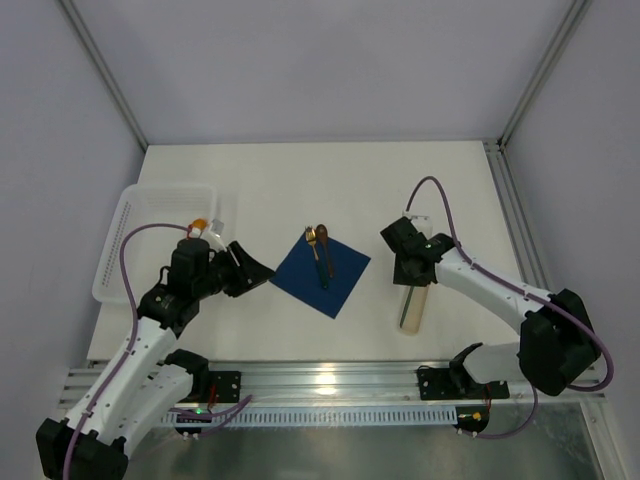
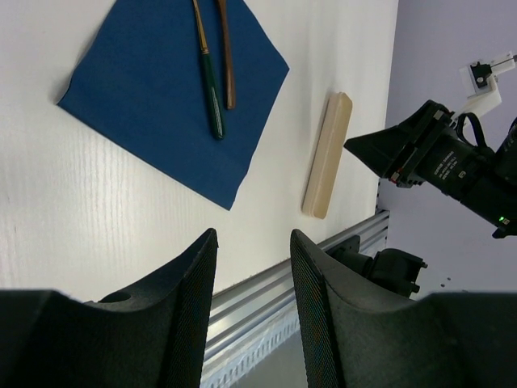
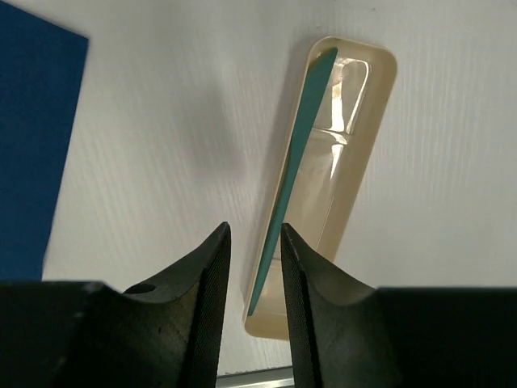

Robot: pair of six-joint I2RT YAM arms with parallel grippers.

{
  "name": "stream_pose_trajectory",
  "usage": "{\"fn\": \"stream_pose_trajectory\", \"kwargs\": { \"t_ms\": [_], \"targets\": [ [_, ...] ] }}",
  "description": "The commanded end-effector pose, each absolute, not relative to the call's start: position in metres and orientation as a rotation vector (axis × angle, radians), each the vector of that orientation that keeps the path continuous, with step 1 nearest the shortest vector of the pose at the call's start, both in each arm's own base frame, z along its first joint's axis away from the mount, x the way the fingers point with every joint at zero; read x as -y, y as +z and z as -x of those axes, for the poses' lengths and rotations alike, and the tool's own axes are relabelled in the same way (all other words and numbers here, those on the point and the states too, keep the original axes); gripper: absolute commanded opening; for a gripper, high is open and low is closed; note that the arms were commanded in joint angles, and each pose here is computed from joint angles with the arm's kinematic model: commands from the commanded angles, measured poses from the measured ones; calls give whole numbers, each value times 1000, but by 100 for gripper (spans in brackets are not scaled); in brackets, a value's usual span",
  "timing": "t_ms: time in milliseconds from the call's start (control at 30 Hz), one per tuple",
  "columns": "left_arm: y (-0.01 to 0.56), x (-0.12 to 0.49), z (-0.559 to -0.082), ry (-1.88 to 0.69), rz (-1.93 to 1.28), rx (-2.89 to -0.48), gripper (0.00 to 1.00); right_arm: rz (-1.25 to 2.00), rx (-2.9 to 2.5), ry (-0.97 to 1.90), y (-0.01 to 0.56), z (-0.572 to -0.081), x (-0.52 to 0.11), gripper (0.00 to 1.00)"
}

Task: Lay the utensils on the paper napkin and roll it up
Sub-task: Pick up the utensils from the container.

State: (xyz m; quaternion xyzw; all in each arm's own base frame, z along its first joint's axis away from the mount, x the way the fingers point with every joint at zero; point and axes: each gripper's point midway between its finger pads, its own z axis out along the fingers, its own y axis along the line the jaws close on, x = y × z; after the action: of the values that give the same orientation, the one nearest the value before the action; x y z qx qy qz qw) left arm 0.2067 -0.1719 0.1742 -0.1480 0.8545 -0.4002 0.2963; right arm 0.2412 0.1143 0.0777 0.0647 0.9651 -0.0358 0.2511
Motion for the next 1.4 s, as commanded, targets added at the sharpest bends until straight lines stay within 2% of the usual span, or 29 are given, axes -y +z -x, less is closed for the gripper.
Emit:
{"fn": "stream_pose_trajectory", "kwargs": {
  "t_ms": [0,300,600,967,1367],
  "targets": [
    [185,177,-209,-1101,346,-2239,44,-292,-2590,-114,79,-236,-103,35],
    [185,178,-210,-1101,340,-2245,43,-417,-2580,-104,64,-218,-90,32],
    [188,177,-209,-1087,327,-2247,44,-474,-2598,-52,42,-221,-91,26],
    [188,177,-209,-1086,330,-2248,44,-488,-2587,45,33,-234,-100,26],
    [187,177,-209,-1088,337,-2254,44,-514,-2631,-12,12,-231,-87,27]
  ]
}}
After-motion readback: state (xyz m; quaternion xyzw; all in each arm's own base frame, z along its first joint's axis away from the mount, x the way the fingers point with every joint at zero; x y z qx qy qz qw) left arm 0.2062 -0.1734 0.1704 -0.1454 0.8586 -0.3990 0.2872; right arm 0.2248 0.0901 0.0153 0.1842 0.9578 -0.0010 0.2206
